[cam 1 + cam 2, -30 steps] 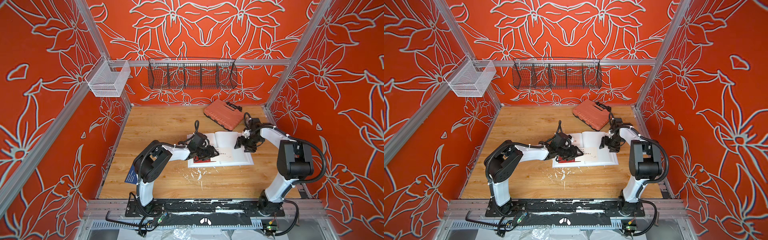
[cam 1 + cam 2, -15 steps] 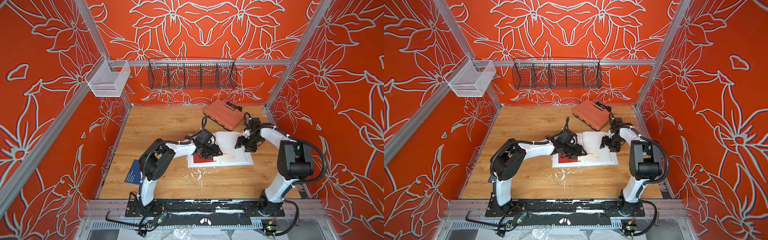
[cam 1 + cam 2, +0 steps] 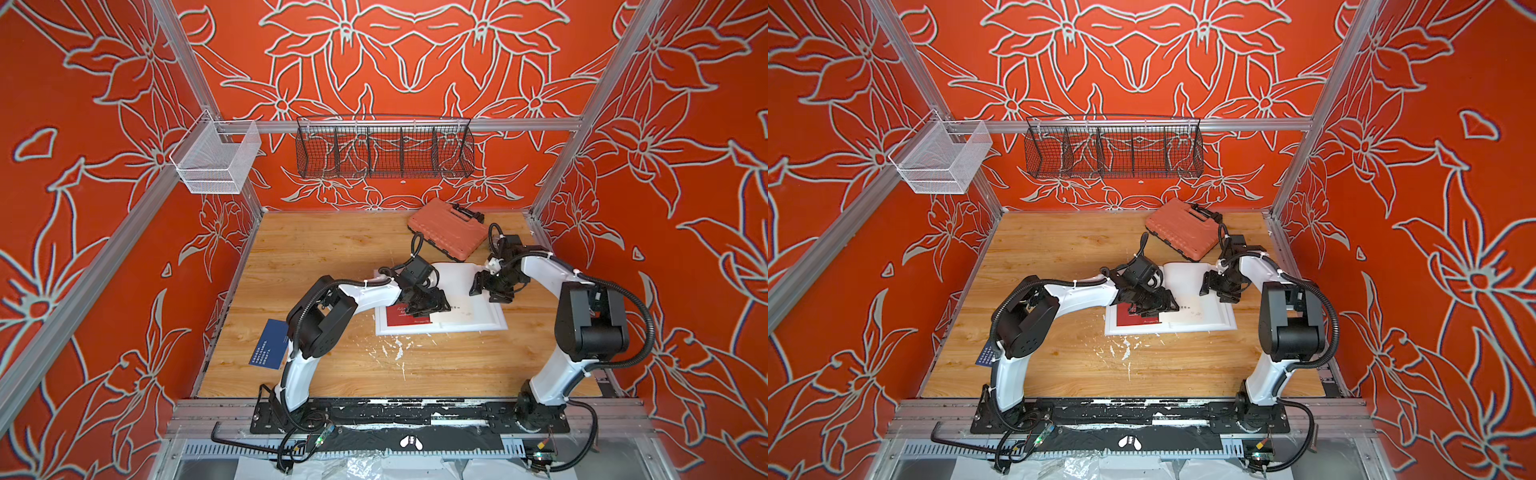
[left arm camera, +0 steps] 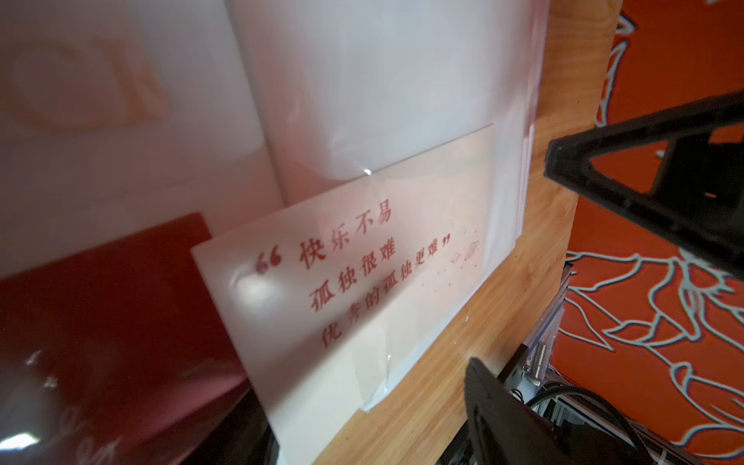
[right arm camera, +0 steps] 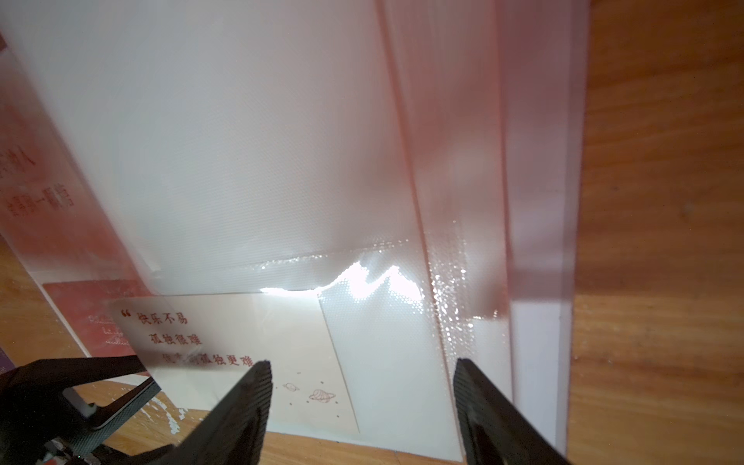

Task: Place the photos into the photo albums
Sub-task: Insert the photo into the photo album.

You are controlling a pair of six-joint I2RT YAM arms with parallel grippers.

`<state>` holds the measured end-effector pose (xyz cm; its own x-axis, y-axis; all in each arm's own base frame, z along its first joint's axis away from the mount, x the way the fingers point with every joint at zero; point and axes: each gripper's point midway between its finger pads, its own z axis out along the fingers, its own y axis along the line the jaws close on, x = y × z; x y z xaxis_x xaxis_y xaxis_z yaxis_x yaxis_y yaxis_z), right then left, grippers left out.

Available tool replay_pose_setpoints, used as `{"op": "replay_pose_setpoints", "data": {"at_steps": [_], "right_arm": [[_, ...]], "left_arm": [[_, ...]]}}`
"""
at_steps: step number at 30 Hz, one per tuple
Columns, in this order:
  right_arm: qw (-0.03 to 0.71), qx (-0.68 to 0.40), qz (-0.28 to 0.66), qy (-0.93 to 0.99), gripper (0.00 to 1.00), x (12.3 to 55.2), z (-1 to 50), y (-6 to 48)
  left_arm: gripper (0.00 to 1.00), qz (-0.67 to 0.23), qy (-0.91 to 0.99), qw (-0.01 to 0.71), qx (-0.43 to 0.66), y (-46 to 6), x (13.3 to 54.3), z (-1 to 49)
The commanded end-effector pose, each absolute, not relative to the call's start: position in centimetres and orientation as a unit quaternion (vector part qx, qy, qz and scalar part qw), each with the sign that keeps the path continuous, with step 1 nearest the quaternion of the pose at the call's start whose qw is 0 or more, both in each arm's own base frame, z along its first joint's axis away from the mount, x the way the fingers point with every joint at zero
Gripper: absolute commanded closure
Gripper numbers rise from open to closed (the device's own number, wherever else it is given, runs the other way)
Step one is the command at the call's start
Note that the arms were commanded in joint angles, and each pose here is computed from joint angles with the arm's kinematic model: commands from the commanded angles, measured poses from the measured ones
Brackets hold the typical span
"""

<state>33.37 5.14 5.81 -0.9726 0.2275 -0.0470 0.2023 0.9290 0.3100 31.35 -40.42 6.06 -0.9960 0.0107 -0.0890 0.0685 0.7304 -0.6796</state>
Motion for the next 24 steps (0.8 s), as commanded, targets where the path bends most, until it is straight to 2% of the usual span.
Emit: {"op": "replay_pose_setpoints", "data": {"at_steps": [1,16,24], "right_arm": [[0.046,0.114,0.157,0.980,0.26,33.1,6.3,5.1],[0.049,0.130,0.168,0.976,0.26,32.9,5.9,5.5],[0.067,0.128,0.137,0.980,0.26,33.2,6.7,4.4]], "left_arm": [[0.31,-0.348,0.937,0.017,0.028,-40.9,30.6,4.7],[0.25,-0.354,0.934,-0.008,0.045,-43.5,30.2,4.3],[0.25,-0.319,0.946,-0.012,0.060,-41.3,28.7,4.6]]}}
